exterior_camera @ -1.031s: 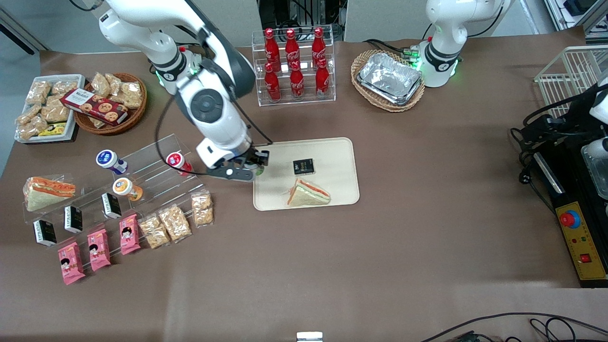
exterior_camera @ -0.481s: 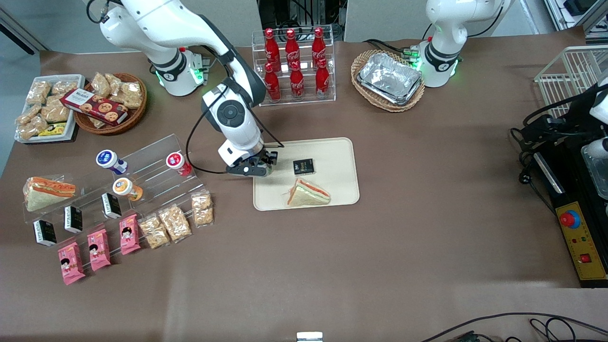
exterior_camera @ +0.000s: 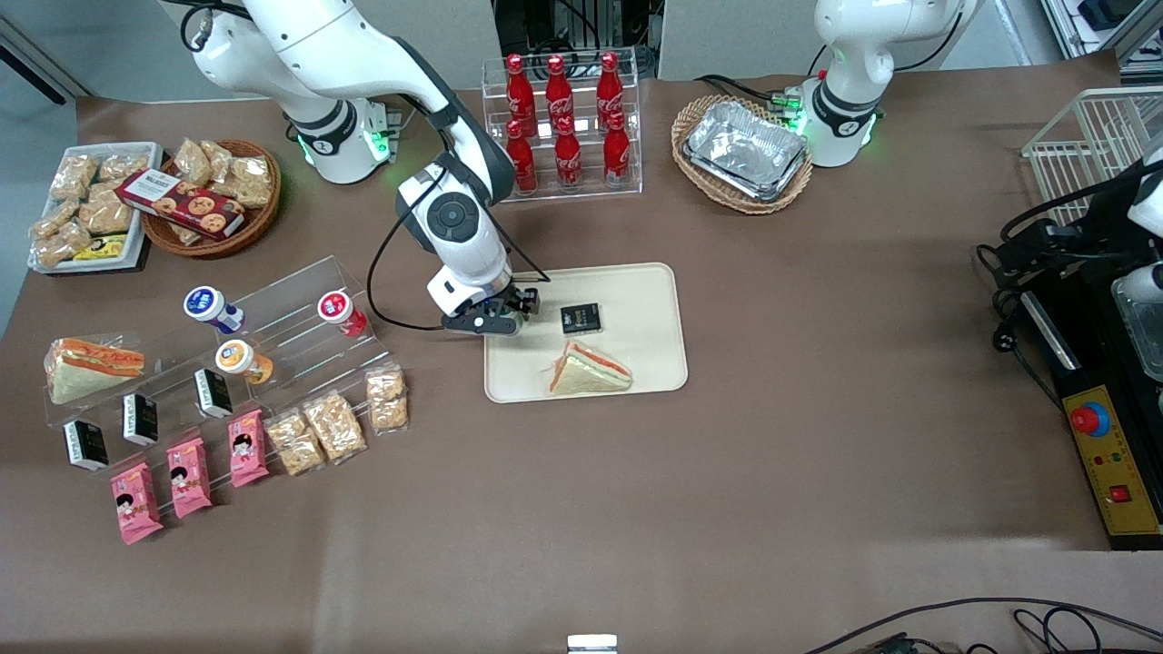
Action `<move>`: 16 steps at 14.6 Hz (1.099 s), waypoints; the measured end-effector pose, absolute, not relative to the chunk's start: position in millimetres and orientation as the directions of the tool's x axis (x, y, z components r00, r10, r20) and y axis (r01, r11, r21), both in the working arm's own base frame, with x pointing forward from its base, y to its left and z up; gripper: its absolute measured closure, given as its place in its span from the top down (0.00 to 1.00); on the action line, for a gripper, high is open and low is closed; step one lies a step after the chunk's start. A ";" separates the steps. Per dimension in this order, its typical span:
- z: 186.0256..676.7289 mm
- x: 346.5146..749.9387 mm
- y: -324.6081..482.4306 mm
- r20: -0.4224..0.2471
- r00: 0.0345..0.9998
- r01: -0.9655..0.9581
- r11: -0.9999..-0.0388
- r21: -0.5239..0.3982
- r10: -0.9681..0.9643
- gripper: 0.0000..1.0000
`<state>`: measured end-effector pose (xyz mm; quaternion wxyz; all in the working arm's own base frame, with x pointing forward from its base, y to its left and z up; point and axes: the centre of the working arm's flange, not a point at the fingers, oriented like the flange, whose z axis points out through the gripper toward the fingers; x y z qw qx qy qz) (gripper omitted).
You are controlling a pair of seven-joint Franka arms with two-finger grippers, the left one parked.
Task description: Place green gum on tray
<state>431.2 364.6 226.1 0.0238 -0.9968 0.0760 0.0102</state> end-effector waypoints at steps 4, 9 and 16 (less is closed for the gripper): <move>245.1 443.3 361.6 0.009 0.988 -0.152 -0.986 -0.075 -0.153 1.00; 390.6 519.1 291.1 -0.056 0.996 -0.070 -0.997 -0.019 -0.069 1.00; 531.0 607.2 109.9 0.058 0.993 -0.101 -0.995 -0.027 -0.102 1.00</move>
